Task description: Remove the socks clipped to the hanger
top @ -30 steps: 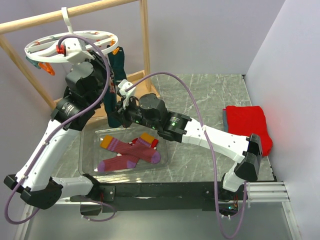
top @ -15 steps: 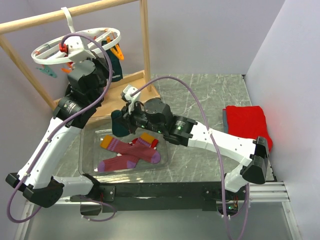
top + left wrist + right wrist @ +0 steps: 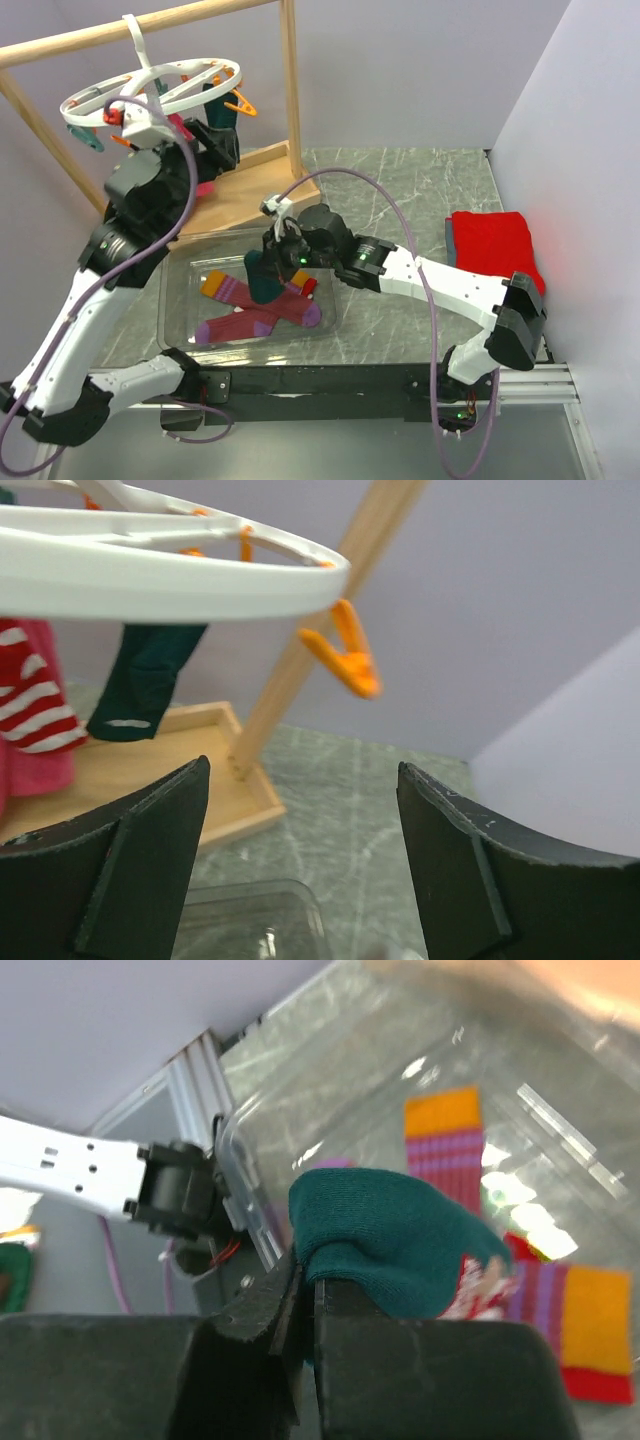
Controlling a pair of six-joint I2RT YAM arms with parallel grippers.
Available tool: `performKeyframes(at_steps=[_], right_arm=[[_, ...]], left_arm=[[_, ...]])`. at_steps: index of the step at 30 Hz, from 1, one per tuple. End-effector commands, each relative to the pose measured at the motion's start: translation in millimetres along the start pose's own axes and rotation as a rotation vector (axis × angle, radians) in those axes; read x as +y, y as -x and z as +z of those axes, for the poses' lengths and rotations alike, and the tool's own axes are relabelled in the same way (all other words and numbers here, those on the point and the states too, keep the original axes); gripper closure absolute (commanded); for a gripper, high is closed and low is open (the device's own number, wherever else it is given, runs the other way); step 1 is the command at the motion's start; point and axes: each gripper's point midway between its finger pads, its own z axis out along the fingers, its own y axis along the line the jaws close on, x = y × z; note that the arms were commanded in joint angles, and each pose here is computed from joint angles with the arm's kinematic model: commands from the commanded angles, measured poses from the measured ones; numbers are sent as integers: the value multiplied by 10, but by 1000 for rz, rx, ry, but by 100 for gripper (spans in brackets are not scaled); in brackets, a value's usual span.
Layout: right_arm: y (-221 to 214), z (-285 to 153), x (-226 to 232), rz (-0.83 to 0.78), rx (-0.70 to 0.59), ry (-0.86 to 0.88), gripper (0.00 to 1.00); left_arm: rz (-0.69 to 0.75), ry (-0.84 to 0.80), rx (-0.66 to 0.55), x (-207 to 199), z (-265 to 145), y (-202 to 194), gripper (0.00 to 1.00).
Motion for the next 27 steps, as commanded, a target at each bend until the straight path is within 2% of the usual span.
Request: performKeyframes(at_steps=[1,8,17,22,27], right_arm=[[-78,-86,35,157,28,126,96],[-146,-166,-248,324,13,185,100],[-237,-211,-590,512,-20,169,98],[-294,-2,-564,623,-37,217,94],[-408,386,-334,679,-2,234,88]], left_arm=[[-57,-201,44,-254,-328,19,19],[-118,-297,73,-252,-727,-5,17],[-160,-336,82,-133,-1071,-47,16],[-159,-324,84,-37,-1179,-76,16],[-147,-310,80,39,-1257,-68,15]])
